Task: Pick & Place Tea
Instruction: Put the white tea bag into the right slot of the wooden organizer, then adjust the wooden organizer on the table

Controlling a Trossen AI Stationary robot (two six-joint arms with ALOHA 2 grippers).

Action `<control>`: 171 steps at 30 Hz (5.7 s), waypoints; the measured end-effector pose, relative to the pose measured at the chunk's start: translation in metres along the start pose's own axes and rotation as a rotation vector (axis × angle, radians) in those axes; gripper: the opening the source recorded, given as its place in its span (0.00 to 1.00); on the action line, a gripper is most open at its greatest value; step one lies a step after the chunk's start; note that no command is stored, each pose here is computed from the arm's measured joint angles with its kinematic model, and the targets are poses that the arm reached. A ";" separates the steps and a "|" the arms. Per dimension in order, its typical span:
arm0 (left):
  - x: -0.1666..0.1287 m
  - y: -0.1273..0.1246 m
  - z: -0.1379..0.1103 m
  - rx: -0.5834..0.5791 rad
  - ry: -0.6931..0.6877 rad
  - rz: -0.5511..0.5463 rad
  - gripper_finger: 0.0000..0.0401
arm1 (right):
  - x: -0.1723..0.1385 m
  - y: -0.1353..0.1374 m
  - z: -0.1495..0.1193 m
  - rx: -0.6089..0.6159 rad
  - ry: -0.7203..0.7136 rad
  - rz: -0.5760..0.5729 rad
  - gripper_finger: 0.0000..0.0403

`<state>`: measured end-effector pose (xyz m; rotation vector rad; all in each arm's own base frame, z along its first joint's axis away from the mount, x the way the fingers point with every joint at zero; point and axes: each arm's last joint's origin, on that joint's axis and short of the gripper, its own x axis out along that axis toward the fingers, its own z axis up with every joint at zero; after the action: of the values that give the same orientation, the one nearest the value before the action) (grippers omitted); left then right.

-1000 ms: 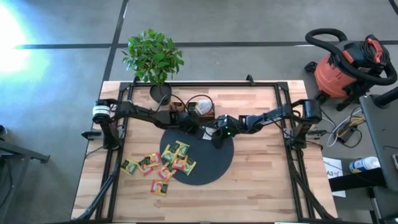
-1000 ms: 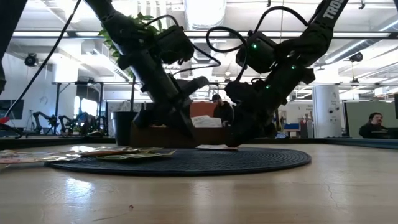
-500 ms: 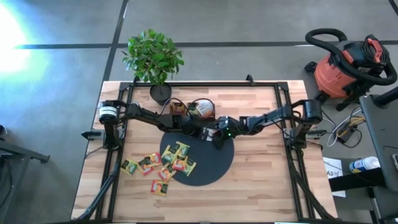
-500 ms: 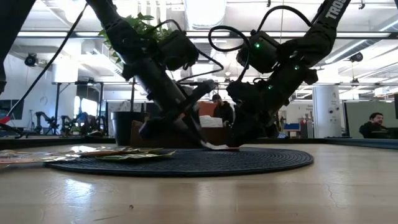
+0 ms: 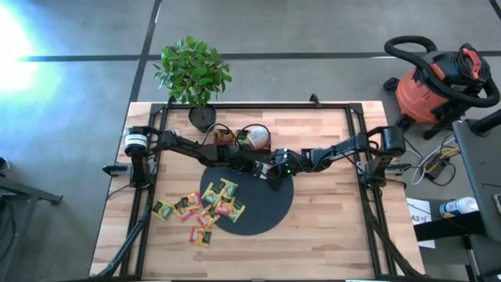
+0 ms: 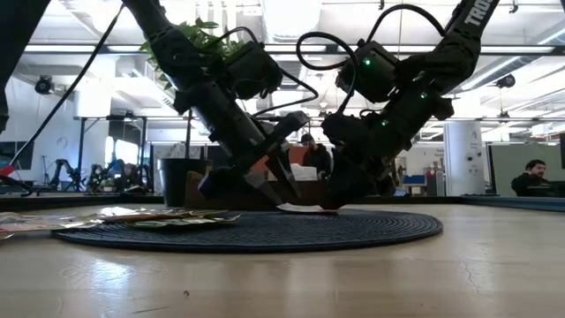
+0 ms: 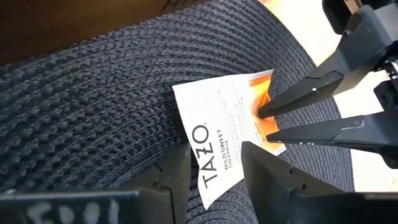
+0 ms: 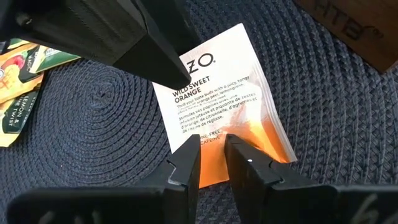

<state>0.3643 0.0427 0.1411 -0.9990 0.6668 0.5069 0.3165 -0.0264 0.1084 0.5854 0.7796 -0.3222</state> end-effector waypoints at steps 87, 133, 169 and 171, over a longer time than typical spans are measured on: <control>-0.013 0.013 0.028 0.212 0.027 0.000 0.28 | -0.006 0.002 -0.010 0.156 -0.004 -0.008 0.28; -0.006 -0.001 0.013 0.158 0.020 -0.012 0.28 | -0.001 0.006 -0.011 0.137 -0.050 0.013 0.25; -0.036 -0.018 0.087 0.328 -0.154 0.088 0.28 | -0.011 0.025 -0.022 0.090 -0.086 0.007 0.24; -0.047 -0.022 0.091 0.335 -0.202 0.102 0.28 | -0.019 0.027 -0.019 0.090 -0.122 0.012 0.24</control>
<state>0.3708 0.1090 0.2214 -0.5920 0.5990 0.5563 0.3057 0.0079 0.1219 0.6484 0.6466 -0.3797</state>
